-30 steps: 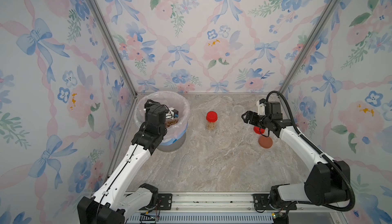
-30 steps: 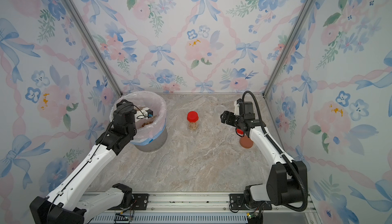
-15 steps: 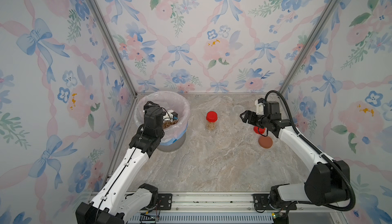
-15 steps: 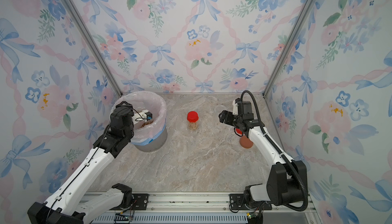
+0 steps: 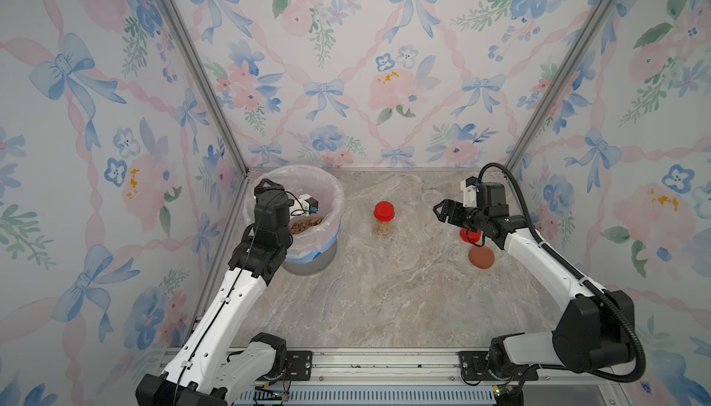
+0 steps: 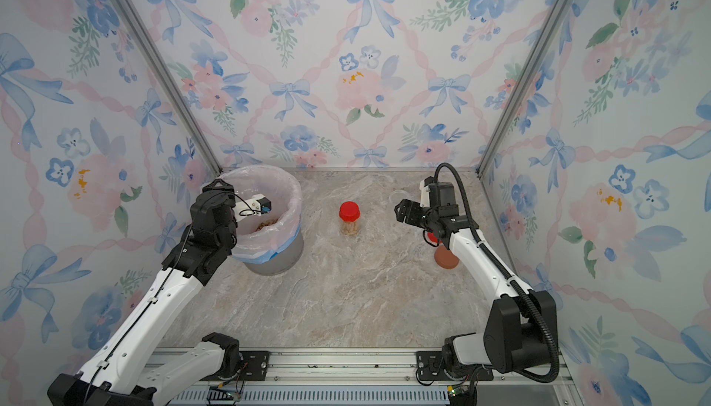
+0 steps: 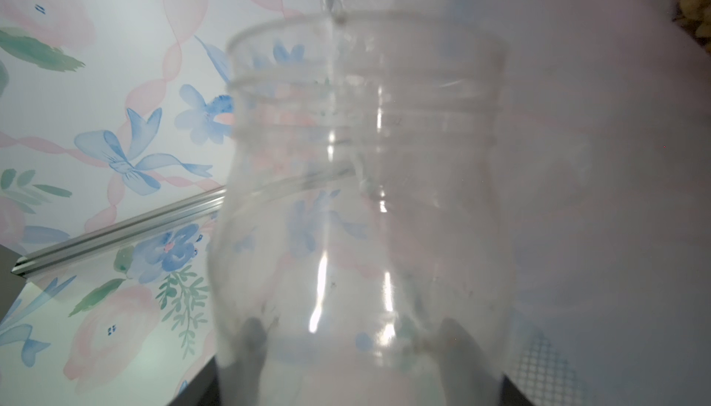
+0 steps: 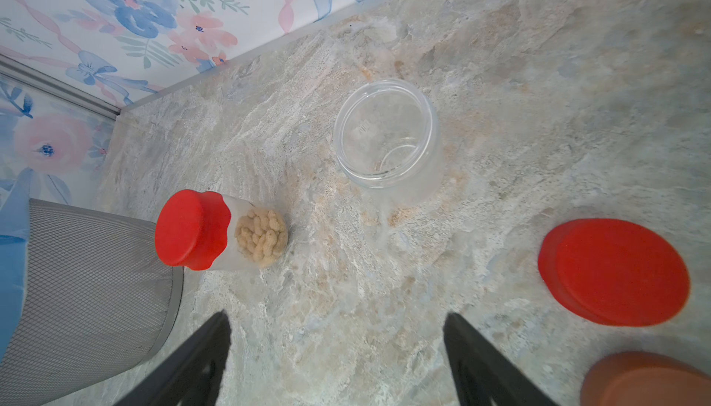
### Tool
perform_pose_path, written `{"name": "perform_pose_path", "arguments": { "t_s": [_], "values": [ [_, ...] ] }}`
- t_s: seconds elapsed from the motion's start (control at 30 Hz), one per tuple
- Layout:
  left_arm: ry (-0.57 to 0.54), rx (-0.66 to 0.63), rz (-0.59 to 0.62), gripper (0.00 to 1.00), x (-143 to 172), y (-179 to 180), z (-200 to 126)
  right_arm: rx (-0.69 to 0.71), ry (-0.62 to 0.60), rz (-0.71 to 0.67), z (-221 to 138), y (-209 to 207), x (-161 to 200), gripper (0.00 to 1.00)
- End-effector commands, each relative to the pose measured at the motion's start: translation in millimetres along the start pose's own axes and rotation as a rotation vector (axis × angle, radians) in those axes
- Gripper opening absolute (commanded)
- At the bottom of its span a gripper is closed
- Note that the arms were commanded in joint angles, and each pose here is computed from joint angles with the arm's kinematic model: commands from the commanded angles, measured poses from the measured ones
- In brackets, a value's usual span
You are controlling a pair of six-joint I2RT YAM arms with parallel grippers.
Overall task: Empty moldy peanuts from jars
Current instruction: Pour the moldy peanuts from the jar into the trash bin, then place the jar at the center of the board.
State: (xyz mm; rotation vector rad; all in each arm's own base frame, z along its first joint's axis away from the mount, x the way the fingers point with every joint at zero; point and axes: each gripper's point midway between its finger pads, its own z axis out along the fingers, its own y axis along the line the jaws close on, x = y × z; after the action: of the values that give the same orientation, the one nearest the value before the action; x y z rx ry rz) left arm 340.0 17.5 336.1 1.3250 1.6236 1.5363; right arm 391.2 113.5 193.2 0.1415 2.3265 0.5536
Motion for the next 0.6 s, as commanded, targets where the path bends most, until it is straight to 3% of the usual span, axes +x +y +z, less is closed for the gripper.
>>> {"name": "perform_pose_path", "arguments": {
  "t_s": [0.0, 0.1, 0.2, 0.3, 0.43, 0.57],
  "values": [
    [-0.015, -0.021, -0.007, 0.02, -9.9, 3.7, -1.4, -0.022, -0.026, -0.011, -5.5, 10.4, -10.0, 0.89],
    [-0.005, -0.055, -0.04, 0.04, -8.4, 22.0, -7.7, -0.027, -0.013, -0.013, -2.7, 12.5, -9.3, 0.89],
    [-0.028, -0.094, -0.156, 0.03, -5.4, 43.8, -14.6, -0.043, 0.003, -0.022, -0.9, 17.4, -7.1, 0.89],
    [-0.133, -0.142, -0.353, 0.03, -21.0, 73.4, -32.3, -0.091, 0.037, -0.028, -1.5, 27.1, -4.0, 0.89],
    [-0.431, -0.149, -0.679, 0.04, -73.8, 119.6, -80.9, -0.198, 0.062, -0.047, -16.7, 49.4, -4.8, 0.89],
    [-0.804, -0.012, -0.988, 0.11, -135.9, 145.0, -131.5, -0.31, 0.038, -0.059, -46.1, 69.6, -8.8, 0.89]
  ]
}}
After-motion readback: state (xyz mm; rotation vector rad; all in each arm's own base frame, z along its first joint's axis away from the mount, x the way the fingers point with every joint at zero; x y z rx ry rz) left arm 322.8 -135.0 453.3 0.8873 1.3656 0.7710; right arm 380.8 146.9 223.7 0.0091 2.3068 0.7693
